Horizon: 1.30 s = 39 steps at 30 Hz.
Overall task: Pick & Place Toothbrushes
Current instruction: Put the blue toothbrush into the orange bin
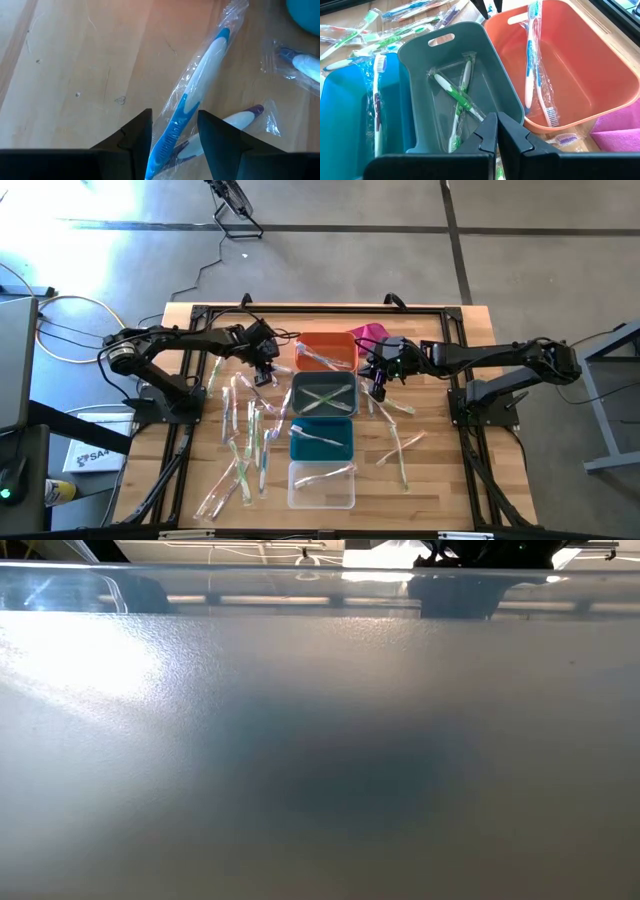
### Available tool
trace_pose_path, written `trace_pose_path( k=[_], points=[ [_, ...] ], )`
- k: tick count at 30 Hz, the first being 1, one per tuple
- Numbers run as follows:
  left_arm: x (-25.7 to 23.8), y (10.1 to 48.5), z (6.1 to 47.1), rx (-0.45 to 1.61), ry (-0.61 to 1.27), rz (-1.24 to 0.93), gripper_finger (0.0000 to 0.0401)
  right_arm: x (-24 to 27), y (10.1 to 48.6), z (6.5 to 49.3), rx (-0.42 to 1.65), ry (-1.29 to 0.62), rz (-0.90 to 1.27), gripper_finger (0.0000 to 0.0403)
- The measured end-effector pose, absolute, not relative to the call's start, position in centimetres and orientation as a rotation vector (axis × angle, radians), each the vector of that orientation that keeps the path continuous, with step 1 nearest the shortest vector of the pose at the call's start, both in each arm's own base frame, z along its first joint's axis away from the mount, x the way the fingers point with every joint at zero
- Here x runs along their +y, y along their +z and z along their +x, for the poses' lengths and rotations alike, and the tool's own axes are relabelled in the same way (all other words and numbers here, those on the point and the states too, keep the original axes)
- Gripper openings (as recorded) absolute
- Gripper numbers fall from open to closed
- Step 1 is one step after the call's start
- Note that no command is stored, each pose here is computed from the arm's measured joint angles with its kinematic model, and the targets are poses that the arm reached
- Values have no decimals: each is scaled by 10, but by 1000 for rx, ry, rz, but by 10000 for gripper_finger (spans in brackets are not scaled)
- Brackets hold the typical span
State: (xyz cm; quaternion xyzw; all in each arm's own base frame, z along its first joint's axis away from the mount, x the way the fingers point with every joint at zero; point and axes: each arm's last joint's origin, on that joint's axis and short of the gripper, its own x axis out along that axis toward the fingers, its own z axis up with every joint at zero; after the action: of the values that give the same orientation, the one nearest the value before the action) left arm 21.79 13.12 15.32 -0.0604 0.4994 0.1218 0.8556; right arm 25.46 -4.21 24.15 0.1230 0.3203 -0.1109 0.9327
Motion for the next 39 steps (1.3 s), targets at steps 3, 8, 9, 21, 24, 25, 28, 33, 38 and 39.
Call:
trace_pose_path(
  k=[3, 8, 9, 21, 24, 25, 28, 33, 38, 39],
  points=[
    [131, 153, 218, 1048, 247, -132, 155, -42, 242, 255, 655, -227, 252, 4],
    [130, 153, 218, 1042, 231, -141, 155, -42, 242, 255, 655, -227, 252, 4],
    [130, 153, 218, 1042, 231, -141, 155, -42, 242, 255, 655, -227, 252, 4],
    [133, 136, 222, 1097, 221, -165, 155, -42, 242, 255, 656, -227, 252, 4],
    [133, 136, 222, 1097, 222, -164, 154, -42, 242, 255, 655, -227, 252, 4],
    [133, 137, 222, 1095, 223, -164, 154, -42, 242, 255, 655, -227, 252, 4],
    [133, 137, 222, 1096, 223, -161, 153, -42, 242, 255, 655, -227, 252, 4],
    [133, 137, 222, 1099, 224, -162, 121, -42, 242, 255, 655, -227, 252, 4],
    [133, 136, 221, 1108, 225, -164, 73, -42, 242, 255, 655, -227, 252, 4],
    [132, 136, 221, 1116, 224, -166, 65, -42, 242, 255, 655, -227, 252, 4]
  ],
)
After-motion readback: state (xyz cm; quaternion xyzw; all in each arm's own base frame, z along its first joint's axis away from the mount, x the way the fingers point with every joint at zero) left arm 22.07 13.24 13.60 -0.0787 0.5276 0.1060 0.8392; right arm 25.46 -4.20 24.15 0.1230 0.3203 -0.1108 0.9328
